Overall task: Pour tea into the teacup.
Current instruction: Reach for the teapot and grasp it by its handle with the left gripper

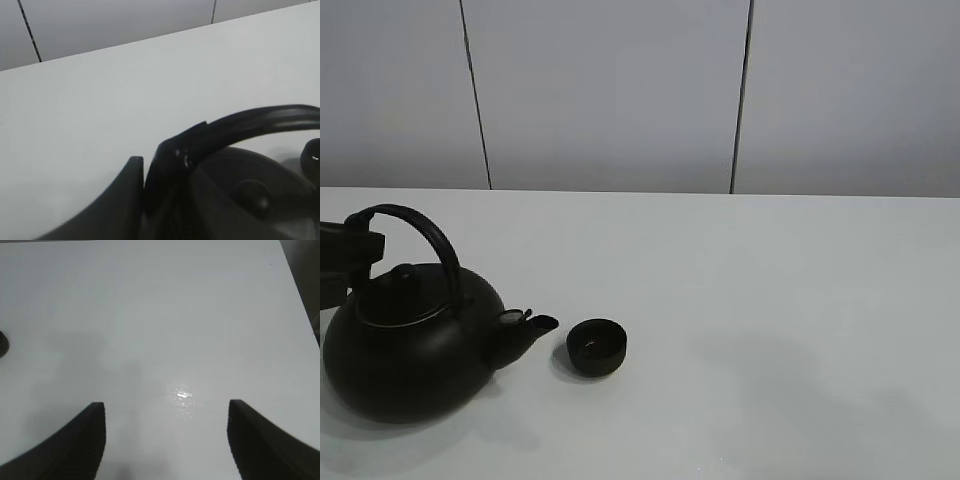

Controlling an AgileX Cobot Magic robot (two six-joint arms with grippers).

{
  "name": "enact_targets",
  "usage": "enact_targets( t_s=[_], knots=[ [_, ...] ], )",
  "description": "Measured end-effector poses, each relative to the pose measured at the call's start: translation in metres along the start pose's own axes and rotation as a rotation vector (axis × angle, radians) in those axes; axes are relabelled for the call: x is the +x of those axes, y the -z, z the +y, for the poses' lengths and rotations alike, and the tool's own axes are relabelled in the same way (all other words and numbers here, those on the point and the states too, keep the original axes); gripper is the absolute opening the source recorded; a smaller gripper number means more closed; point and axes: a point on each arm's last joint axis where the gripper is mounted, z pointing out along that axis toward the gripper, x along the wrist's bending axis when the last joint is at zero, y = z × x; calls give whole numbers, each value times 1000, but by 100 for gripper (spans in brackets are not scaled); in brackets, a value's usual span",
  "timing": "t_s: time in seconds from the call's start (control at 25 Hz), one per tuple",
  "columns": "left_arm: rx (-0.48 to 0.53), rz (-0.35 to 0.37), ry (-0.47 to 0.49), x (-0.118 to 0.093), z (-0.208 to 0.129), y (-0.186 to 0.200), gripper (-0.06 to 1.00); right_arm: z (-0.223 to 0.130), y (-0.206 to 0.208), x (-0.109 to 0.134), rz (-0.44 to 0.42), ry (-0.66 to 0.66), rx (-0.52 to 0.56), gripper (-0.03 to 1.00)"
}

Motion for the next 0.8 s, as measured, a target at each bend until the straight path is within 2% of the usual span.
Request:
enact_targets(
  t_s=[0.12,0.56,0.8],
  knots=[
    [2,19,-10,2,0,0,13,0,0,0,0,0,0,47],
    [-3,22,-33,2,2,1,13,0,0,0,0,0,0,47],
    [25,111,-52,8,17,13,13,0,0,0,0,0,0,47]
  ],
)
